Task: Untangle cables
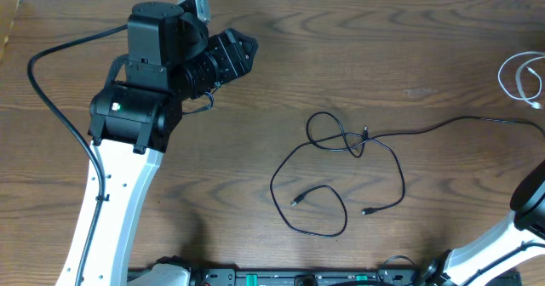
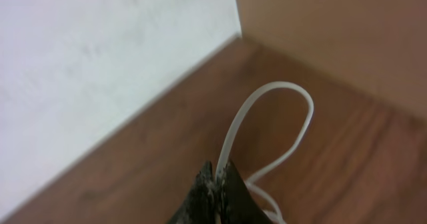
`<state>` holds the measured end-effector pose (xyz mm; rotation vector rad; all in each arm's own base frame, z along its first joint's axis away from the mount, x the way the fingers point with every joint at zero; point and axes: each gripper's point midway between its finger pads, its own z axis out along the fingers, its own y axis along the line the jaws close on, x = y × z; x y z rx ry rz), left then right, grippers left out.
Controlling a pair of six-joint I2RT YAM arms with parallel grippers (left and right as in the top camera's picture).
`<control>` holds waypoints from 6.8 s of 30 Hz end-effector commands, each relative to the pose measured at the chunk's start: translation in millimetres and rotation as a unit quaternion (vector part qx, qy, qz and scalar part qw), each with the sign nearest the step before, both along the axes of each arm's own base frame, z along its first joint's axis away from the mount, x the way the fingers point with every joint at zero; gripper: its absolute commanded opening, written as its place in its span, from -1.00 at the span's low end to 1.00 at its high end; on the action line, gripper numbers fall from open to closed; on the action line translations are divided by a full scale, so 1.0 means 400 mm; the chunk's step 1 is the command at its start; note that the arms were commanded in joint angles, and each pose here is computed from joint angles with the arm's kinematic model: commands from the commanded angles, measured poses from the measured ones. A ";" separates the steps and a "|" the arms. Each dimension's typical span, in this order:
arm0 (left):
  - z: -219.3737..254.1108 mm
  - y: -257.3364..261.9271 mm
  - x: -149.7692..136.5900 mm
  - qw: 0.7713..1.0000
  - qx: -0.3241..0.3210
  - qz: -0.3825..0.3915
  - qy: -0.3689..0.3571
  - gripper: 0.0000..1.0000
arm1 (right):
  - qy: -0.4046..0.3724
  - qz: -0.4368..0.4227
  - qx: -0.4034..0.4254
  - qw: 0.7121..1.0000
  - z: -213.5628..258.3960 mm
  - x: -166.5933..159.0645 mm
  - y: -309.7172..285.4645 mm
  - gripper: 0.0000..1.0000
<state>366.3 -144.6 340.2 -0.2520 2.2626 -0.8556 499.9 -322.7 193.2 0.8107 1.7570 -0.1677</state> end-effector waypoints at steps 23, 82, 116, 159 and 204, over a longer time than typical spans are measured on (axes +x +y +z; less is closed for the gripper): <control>0.011 0.003 0.019 1.000 0.007 0.000 -0.020 0.15 | -0.028 -0.021 -0.095 0.995 0.139 0.087 -0.108 -0.98; -0.579 -0.359 -0.021 0.938 0.022 -0.163 0.305 0.57 | 0.217 0.352 0.215 0.885 0.129 -0.184 0.660 0.98; -0.615 -0.472 -0.024 0.946 0.088 -0.234 0.206 -0.85 | 0.252 0.378 0.220 0.863 0.107 -0.213 0.726 0.94; 0.212 -0.205 -0.198 0.919 -0.087 -0.360 -0.133 -0.85 | 0.126 0.836 0.044 0.532 0.095 -0.368 1.217 0.67; 0.096 -0.138 -0.147 0.964 0.001 -0.260 -0.054 -0.44 | 0.224 0.705 0.122 0.662 0.129 -0.216 1.213 -0.97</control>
